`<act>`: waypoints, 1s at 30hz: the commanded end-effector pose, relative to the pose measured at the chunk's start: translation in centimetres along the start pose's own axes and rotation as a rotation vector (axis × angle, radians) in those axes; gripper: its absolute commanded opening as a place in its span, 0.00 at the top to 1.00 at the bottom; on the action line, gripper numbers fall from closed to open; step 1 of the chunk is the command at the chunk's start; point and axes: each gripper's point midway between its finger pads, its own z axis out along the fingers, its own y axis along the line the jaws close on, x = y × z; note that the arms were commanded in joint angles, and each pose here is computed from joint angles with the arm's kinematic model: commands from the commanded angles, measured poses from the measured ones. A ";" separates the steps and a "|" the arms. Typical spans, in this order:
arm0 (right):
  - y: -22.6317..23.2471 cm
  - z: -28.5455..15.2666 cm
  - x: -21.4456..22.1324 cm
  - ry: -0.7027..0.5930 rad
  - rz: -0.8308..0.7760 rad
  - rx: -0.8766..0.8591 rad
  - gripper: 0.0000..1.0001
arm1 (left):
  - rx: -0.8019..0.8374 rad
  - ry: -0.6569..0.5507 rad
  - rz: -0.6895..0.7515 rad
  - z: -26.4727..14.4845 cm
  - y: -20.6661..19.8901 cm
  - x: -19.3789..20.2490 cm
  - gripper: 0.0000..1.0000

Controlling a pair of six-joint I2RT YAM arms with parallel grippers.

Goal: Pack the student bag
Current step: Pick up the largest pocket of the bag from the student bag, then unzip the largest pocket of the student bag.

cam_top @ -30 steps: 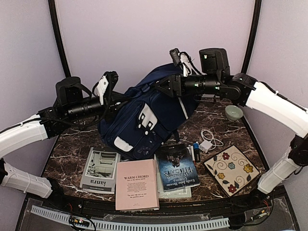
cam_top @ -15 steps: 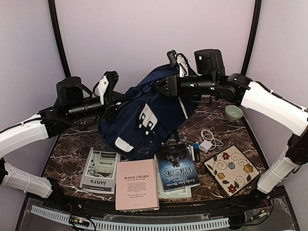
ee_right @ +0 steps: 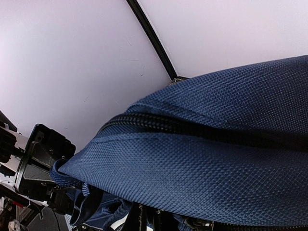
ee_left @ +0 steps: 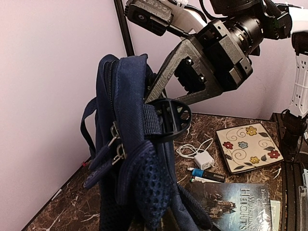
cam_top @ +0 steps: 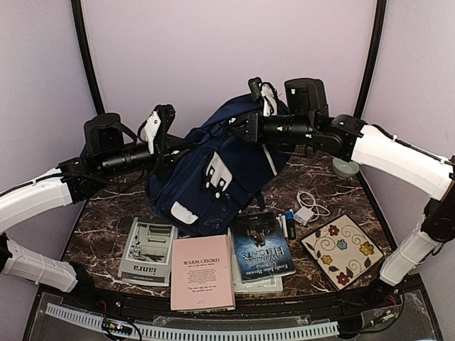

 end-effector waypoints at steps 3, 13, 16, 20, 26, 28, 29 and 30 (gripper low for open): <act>-4.2 -0.9 0.2 0.002 0.007 0.118 1.00 | -0.006 -0.115 0.061 -1.4 0.0 -3.8 1.00; -11.1 -8.1 -2.6 -0.051 -0.002 0.306 1.00 | -0.077 -0.086 0.149 -2.5 0.7 -3.4 1.00; -12.1 -9.2 -2.3 -0.029 -0.016 0.330 1.00 | -0.093 -0.068 0.165 -2.4 1.0 -2.9 1.00; -12.3 -10.0 -2.0 0.015 -0.063 0.327 1.00 | -0.093 -0.070 0.179 -2.6 0.9 -2.8 1.00; -9.1 -8.0 -0.9 0.096 -0.098 0.124 1.00 | 0.036 -0.045 0.160 -2.1 -1.0 -2.6 0.92; -7.8 -7.1 -0.1 0.125 -0.121 0.076 1.00 | 0.131 -0.049 0.148 -2.0 -2.6 -2.8 0.53; -7.1 -6.6 0.2 0.135 -0.138 0.055 1.00 | 0.158 -0.063 0.132 -2.2 -2.9 -3.4 0.30; -6.6 -6.4 0.4 0.140 -0.148 0.041 1.00 | 0.170 -0.088 0.118 -2.5 -3.1 -4.6 0.21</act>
